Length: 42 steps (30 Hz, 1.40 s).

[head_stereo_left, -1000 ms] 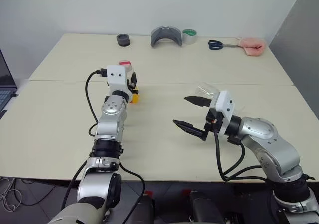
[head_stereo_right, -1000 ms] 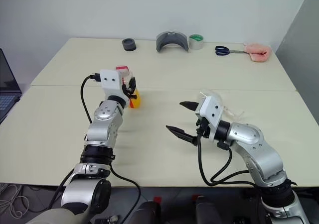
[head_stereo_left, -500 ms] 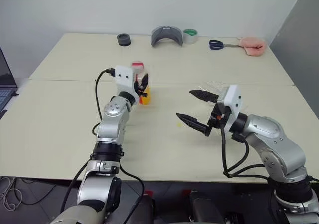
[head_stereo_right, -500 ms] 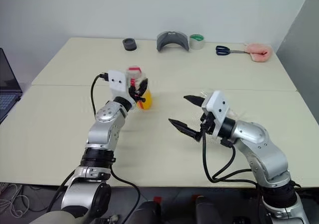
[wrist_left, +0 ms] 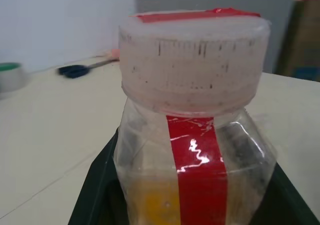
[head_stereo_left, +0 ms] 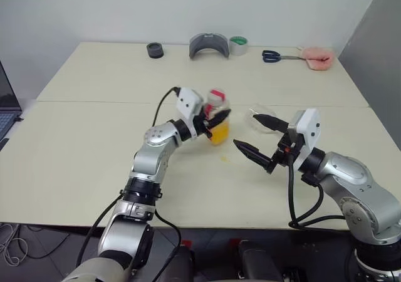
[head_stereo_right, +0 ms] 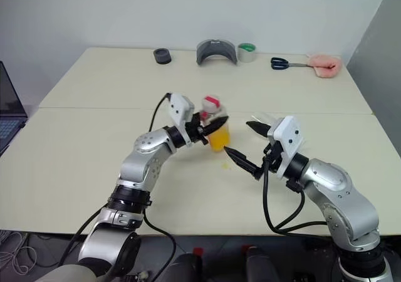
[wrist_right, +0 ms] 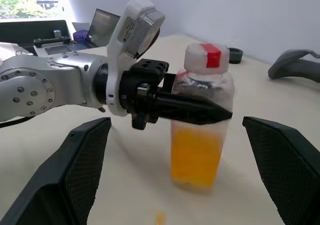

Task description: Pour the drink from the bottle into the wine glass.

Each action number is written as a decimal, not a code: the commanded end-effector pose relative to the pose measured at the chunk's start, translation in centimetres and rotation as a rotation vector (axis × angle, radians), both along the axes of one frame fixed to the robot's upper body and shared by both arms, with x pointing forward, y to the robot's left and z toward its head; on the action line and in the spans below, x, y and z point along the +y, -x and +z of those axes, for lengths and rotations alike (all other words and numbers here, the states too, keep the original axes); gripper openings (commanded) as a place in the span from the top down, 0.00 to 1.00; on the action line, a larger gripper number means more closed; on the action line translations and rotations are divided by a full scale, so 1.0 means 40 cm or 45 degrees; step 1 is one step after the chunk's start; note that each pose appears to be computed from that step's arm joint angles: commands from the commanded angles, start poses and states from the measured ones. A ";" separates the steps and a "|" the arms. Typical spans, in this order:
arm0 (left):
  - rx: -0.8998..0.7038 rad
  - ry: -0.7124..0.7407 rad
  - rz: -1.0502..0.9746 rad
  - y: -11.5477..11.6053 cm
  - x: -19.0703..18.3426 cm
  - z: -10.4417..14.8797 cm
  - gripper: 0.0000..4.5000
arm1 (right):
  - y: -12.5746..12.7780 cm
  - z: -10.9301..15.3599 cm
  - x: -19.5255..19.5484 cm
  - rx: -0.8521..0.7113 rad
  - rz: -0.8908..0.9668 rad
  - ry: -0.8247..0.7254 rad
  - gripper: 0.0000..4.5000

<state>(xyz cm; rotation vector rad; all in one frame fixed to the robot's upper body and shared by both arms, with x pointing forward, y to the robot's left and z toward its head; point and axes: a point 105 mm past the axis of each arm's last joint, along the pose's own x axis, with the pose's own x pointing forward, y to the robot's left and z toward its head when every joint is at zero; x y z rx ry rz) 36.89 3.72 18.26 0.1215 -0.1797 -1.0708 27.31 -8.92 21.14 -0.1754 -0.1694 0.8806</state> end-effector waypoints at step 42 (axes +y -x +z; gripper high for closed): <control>-0.157 -0.143 -0.358 0.057 -0.060 0.009 0.61 | -0.069 0.045 0.066 -0.061 -0.101 -0.043 0.59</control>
